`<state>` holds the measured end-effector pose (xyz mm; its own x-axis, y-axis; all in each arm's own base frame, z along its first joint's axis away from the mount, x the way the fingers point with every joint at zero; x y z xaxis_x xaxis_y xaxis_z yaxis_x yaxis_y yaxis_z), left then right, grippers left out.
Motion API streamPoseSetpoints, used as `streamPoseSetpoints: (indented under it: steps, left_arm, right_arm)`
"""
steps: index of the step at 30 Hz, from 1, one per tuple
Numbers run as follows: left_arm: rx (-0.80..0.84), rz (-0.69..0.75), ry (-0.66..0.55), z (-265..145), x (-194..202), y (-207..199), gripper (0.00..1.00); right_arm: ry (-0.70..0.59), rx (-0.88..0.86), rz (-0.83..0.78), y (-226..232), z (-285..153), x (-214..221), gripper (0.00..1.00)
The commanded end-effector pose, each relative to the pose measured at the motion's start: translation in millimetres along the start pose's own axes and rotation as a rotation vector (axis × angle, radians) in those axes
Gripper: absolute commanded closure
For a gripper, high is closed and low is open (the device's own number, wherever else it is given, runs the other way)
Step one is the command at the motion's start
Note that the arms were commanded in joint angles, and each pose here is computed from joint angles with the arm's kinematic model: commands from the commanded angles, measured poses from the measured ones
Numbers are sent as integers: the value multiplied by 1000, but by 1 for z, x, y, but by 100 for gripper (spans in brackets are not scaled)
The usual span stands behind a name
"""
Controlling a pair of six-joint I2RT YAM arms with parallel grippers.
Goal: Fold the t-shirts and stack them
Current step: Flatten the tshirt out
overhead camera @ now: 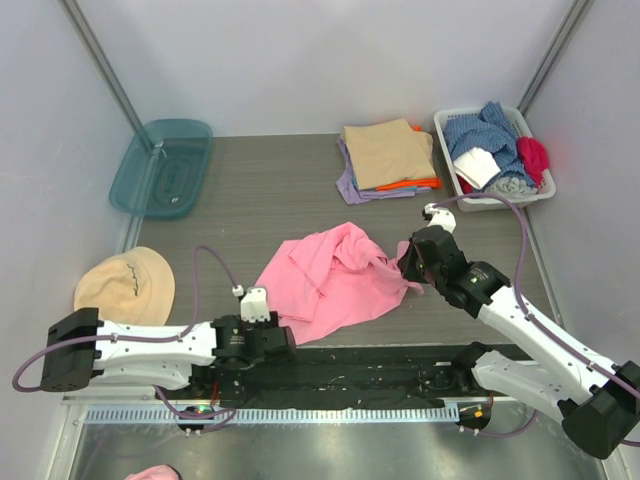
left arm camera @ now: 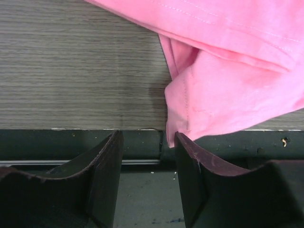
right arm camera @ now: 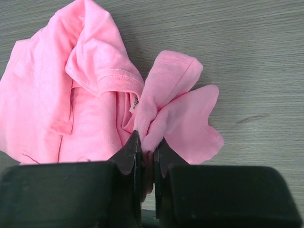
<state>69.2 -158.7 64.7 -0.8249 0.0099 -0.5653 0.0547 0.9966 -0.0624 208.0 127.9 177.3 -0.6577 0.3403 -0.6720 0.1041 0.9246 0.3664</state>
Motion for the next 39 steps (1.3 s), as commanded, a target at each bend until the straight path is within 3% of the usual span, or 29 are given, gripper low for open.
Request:
streamPoseSetpoints:
  steps: [1, 17, 23, 27, 33, 39]
  left_arm:
    - [31, -86, -77, 6, -8, -8, 50]
    - [118, -82, -95, 4, -11, -26, 55]
    - [120, -89, -93, 14, -6, -32, 74]
    - [118, -93, -84, 21, -1, -37, 99]
    - [84, -92, -118, 17, -9, -31, 100]
    - [-56, -110, -279, -28, -69, 9, 100]
  right_arm:
    - [-36, -36, 24, 8, -4, -10, 99]
    - [-34, -33, 34, 7, -4, -9, 99]
    - [-32, -32, 21, 6, -6, -9, 99]
    - [-27, -23, 15, 3, -6, -7, 99]
    - [-33, -15, 14, 2, -6, -7, 99]
    - [-11, 15, 11, -4, 2, 1, 97]
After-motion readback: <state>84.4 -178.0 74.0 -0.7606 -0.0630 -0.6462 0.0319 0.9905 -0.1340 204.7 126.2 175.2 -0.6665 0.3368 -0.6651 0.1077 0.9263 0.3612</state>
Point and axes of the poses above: each gripper's point midway between its finger pads, its own z axis out along the fingers, its own y axis along the line the jaws close on, x = y × z, the point moved 4 cm from there along -z, back along the fingers, and after that the axes turned 8 degrees about z, right-handed, at the moved point
